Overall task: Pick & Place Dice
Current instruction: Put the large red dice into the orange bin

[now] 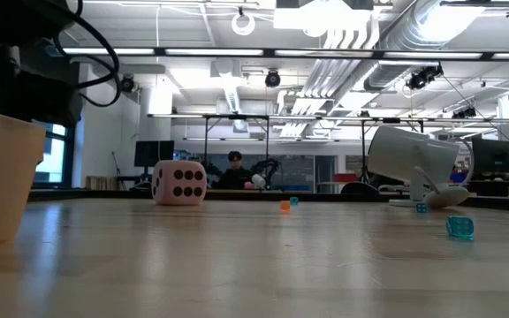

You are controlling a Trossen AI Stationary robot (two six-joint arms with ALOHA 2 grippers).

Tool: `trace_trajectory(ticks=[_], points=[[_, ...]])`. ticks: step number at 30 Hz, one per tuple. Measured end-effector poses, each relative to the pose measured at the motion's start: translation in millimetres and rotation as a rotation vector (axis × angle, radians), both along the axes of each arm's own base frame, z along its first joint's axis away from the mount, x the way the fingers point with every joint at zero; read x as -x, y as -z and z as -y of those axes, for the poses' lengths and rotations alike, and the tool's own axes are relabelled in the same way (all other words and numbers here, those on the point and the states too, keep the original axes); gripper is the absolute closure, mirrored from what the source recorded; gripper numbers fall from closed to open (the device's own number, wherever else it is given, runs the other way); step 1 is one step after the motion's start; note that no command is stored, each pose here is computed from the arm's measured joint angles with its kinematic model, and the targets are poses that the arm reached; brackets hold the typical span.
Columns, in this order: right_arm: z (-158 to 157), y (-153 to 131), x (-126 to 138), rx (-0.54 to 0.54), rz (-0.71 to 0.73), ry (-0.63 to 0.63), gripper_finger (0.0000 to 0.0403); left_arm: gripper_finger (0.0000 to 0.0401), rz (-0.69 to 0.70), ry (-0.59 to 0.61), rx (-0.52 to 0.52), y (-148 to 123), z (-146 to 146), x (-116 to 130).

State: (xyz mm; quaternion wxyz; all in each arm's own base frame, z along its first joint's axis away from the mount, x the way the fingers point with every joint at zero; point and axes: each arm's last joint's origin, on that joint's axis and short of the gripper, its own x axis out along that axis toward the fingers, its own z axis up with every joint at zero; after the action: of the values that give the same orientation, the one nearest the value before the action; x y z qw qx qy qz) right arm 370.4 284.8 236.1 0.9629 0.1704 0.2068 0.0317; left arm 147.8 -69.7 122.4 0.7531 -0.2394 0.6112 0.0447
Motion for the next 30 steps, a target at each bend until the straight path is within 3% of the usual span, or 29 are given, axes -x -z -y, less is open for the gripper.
trace_trajectory(ticks=[3, 15, 25, 30], points=[[0, 0, 0, 0.0, 0.0, 0.0, 0.0277, 0.0064, 0.007, 0.017, 0.0, 0, 0, 0], [0, 0, 0, 0.001, 0.001, 0.002, 0.0277, 0.0072, 0.044, 0.098, -0.002, -11, 9, -6], [0, 0, 0, 0.003, 0.001, 0.002, 0.0277, 0.0077, 0.106, 0.175, -0.177, -78, 29, -23], [0, 0, 0, 0.003, 0.001, 0.002, 0.0277, 0.0078, 0.169, 0.205, -0.17, -121, 43, -27]])
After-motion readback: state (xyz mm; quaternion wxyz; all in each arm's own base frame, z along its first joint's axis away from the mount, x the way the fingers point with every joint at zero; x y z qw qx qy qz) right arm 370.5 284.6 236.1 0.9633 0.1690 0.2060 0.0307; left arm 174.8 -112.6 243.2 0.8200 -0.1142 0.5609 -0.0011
